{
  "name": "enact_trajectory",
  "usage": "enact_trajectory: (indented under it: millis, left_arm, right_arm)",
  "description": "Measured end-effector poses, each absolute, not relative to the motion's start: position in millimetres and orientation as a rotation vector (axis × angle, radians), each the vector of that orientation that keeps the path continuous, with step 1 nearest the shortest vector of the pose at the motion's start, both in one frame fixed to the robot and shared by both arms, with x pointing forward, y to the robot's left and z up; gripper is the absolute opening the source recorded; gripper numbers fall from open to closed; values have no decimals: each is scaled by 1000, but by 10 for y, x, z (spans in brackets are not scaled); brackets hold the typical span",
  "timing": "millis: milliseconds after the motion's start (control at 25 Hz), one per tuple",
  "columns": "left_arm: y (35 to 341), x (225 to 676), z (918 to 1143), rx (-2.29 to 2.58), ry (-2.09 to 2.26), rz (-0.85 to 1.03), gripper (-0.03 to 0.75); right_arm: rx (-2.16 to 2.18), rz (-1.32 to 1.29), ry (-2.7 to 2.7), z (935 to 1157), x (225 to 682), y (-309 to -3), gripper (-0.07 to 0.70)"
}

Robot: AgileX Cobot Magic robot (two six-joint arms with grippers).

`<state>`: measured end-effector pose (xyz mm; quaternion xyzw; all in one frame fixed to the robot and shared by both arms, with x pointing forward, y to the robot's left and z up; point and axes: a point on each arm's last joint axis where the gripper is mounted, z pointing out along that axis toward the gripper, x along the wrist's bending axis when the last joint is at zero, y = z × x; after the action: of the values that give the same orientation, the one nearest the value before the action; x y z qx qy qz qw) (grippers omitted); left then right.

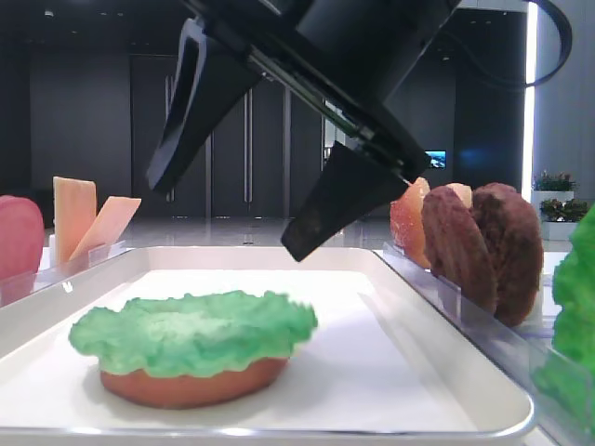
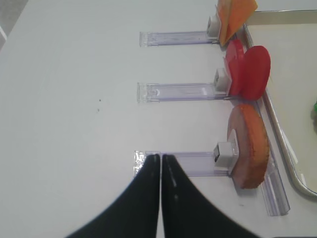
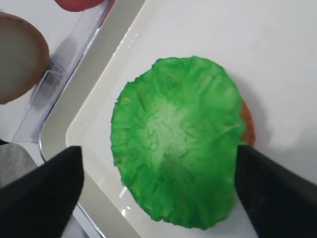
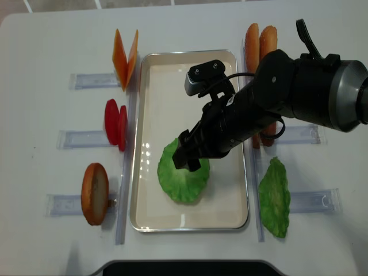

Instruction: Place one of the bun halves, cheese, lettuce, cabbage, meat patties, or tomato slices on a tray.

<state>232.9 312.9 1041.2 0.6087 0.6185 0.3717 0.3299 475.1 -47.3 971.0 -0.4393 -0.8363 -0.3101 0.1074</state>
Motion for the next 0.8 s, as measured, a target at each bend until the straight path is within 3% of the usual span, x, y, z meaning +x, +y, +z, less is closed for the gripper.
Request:
enact_trajectory:
  millis: [200, 440, 600, 800]
  left_arm:
    - [3129, 2329, 10412, 1592, 1618, 972, 0]
    - [3129, 2329, 10412, 1592, 1618, 972, 0]
    - [3129, 2329, 10412, 1592, 1618, 972, 0]
    - [3129, 2329, 10412, 1592, 1618, 972, 0]
  right_arm:
    - [-1274, -927, -2514, 9776, 4784, -551, 664]
    - [-1276, -1115, -2544, 10254, 4787, -802, 663]
    - [-1336, -1178, -2557, 10548, 4767, -1080, 651]
    - [-1538, -1053, -2606, 10707, 4768, -1537, 640]
